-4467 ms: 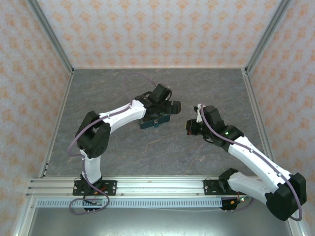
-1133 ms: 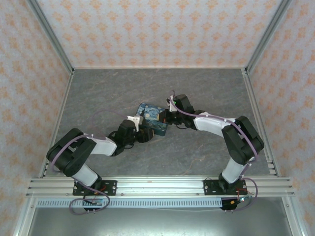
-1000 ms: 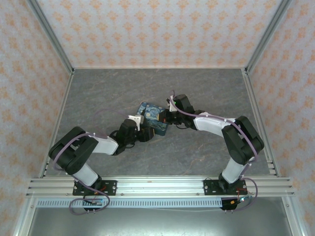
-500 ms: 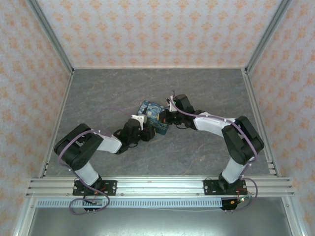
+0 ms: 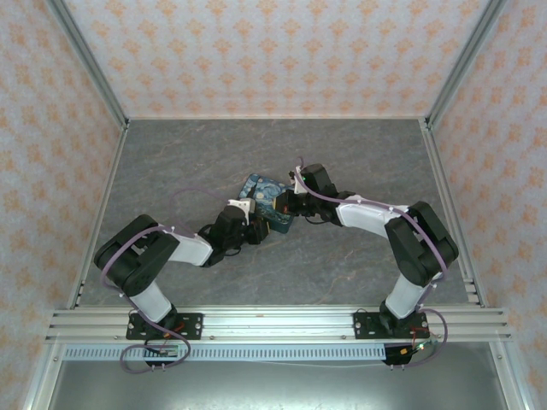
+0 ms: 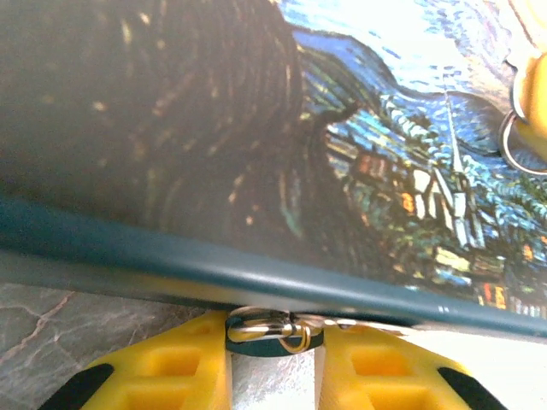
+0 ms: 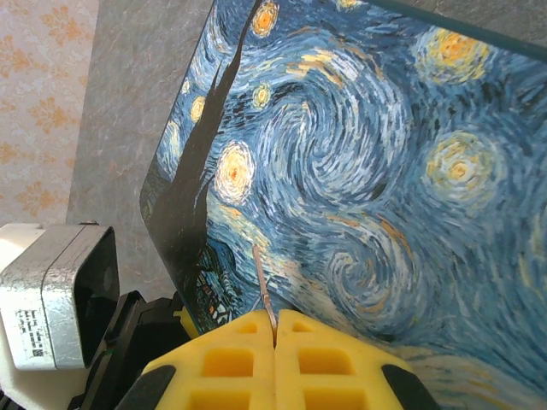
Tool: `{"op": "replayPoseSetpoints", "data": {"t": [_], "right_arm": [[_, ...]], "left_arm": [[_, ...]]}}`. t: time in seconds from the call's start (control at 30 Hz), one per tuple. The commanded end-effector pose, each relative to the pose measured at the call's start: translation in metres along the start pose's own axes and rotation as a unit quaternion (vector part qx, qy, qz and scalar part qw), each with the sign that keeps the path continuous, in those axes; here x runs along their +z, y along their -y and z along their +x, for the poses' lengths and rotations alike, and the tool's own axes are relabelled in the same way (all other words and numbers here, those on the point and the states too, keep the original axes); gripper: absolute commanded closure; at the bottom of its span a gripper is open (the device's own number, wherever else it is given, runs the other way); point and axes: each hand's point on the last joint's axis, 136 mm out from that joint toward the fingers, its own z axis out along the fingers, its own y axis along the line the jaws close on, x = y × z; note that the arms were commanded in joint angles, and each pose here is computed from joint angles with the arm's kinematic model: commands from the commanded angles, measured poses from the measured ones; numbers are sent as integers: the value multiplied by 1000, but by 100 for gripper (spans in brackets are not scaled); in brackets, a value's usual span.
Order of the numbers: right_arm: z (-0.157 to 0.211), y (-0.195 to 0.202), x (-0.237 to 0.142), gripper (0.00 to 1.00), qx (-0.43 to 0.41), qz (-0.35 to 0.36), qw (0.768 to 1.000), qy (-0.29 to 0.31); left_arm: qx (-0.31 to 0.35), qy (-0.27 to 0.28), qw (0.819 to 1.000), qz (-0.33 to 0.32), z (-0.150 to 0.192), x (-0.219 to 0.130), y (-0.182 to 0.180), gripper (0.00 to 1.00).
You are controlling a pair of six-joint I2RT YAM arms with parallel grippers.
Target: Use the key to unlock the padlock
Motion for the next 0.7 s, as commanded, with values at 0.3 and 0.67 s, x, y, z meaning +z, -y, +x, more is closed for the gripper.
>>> {"op": "replayPoseSetpoints", "data": {"t": [0.3,0.67], "right_arm": [[-2,-6,-42,100,-83,35,995,47],[55,-2,-76,100,-177,3,982,65]], "left_arm": [[-65,-12,998,-13,-12,-7,28,75],[-184,-77,979,-46,-12,-18,45,76]]}}
